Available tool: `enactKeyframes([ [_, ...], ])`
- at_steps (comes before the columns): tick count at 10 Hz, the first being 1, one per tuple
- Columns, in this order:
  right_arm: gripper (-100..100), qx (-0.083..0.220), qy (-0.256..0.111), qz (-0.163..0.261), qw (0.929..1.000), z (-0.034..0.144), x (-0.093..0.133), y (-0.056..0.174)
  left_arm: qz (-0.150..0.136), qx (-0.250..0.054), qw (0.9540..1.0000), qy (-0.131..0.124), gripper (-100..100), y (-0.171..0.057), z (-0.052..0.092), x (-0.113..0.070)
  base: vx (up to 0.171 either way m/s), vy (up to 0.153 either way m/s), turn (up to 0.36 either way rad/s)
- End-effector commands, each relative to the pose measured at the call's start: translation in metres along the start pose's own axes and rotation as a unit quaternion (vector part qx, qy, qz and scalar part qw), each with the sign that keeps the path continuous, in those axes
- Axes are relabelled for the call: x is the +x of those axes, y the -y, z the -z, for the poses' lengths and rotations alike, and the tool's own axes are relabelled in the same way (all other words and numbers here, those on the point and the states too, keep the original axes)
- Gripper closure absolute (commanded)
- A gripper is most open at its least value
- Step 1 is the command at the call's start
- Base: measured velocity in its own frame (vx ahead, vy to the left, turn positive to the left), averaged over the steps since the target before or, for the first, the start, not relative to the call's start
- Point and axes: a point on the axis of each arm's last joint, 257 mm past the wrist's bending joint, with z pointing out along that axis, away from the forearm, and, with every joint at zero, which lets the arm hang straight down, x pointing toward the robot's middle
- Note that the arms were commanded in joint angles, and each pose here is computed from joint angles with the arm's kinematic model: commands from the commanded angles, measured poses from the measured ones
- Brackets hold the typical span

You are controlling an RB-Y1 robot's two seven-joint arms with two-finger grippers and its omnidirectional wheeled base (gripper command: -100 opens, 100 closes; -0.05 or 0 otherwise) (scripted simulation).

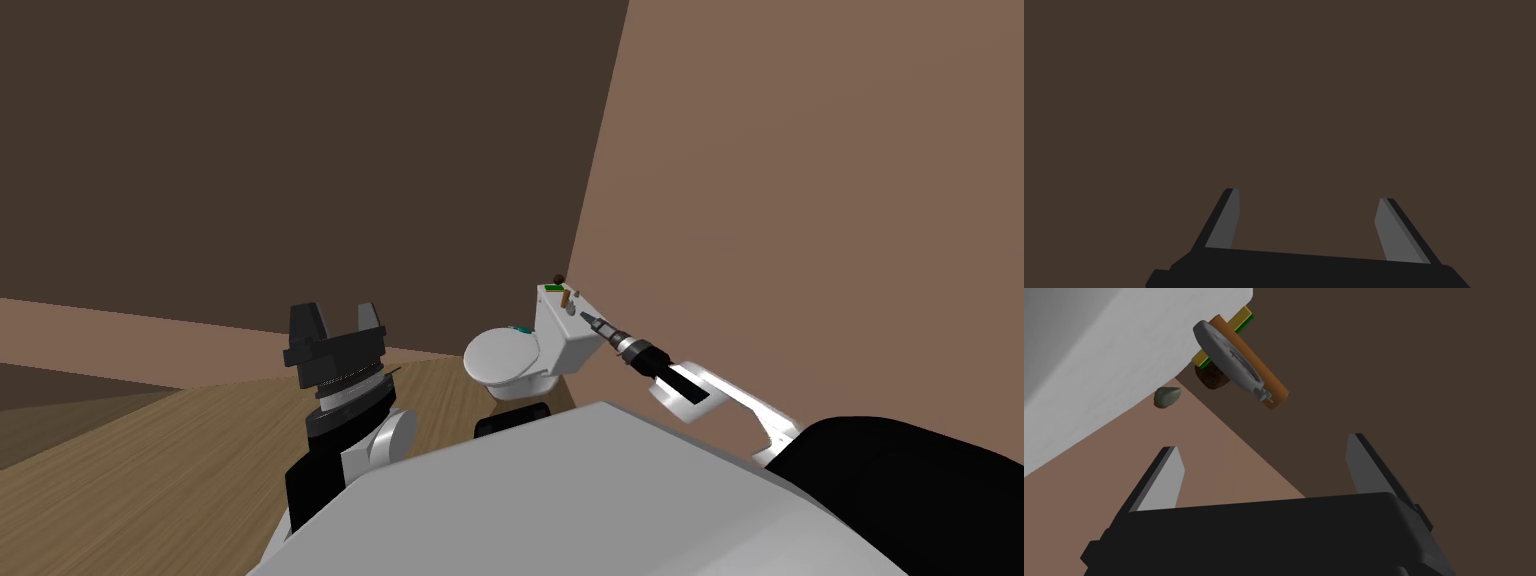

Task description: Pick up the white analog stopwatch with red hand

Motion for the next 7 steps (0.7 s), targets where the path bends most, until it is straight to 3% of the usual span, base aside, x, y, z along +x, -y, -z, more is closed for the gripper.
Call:
enactKeyframes([
  [1, -100, 0.007, -0.007, 0.016, 0.9998, -0.001, -0.003, 0.005, 0.0, 0.0, 1.0, 0.0, 0, 0.0, 0.0, 0.0, 0.038, 0.047, 0.006],
  [4, -100, 0.041, -0.033, 0.078, 0.9956, 0.002, -0.009, 0.032, 0.0, 0.0, 1.0, 0.0, 0, 0.0, 0.0, 0.0, 0.044, 0.059, 0.024],
  [5, -100, 0.04, -0.036, 0.082, 0.9952, 0.001, -0.009, 0.031, 0.0, 0.0, 1.0, 0.0, 0, 0.0, 0.0, 0.0, 0.046, 0.05, 0.0],
  [7, -100, 0.063, -0.052, 0.126, 0.9887, 0.004, -0.016, 0.049, 0.0, 0.0, 1.0, 0.0, 0, 0.0, 0.0, 0.0, 0.047, 0.047, 0.025],
])
